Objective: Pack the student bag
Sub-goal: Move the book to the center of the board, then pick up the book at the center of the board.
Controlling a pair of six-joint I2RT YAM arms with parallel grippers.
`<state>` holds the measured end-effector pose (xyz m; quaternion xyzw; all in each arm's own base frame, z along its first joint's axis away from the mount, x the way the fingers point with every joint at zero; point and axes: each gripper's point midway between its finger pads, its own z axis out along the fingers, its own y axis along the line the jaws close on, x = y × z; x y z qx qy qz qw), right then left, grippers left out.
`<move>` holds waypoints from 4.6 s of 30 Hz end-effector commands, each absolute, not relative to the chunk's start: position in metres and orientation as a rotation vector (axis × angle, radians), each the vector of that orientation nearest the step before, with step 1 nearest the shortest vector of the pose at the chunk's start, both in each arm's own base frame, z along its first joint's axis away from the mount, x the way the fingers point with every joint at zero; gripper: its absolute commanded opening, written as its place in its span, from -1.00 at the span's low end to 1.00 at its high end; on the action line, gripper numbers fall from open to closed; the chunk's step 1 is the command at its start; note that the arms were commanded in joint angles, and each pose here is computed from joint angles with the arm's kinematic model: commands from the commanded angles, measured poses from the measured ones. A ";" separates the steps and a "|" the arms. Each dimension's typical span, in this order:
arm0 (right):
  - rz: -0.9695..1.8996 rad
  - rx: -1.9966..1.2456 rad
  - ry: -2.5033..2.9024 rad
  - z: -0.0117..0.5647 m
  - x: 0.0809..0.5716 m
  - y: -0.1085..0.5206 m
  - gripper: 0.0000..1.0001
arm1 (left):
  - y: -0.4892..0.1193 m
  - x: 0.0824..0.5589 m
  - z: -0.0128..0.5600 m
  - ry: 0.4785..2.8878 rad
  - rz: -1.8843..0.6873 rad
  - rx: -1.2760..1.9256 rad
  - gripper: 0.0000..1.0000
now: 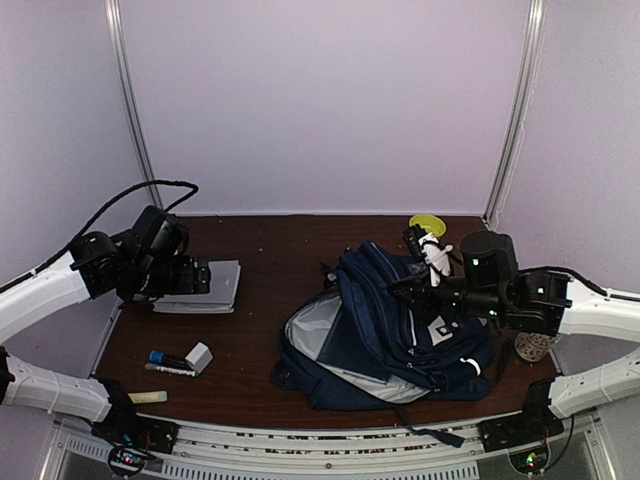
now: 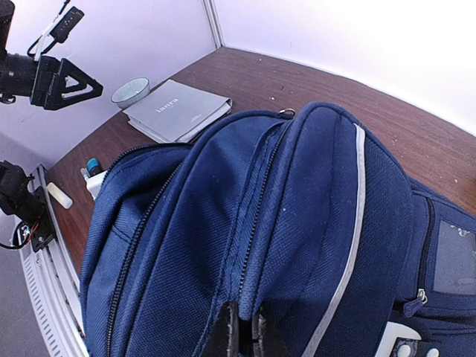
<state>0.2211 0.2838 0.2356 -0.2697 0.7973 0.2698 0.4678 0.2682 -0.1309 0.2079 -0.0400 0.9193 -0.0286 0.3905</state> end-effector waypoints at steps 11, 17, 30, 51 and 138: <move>0.532 -0.578 1.882 0.217 0.250 0.275 -1.00 | -0.074 0.256 0.184 2.309 -0.023 -0.553 0.91; 0.535 -0.570 1.896 0.206 0.252 0.278 -1.00 | -0.064 0.259 0.174 2.238 -0.086 -0.743 0.90; 0.529 -0.523 1.876 0.206 0.252 0.268 -1.00 | -0.062 0.290 0.132 2.173 -0.226 -1.037 0.74; 0.515 -0.508 1.889 0.202 0.255 0.267 -1.00 | -0.062 0.359 0.060 1.998 -0.553 -1.302 0.36; 0.505 -0.517 1.911 0.199 0.258 0.270 -1.00 | -0.183 0.256 0.050 2.814 -0.525 0.003 0.39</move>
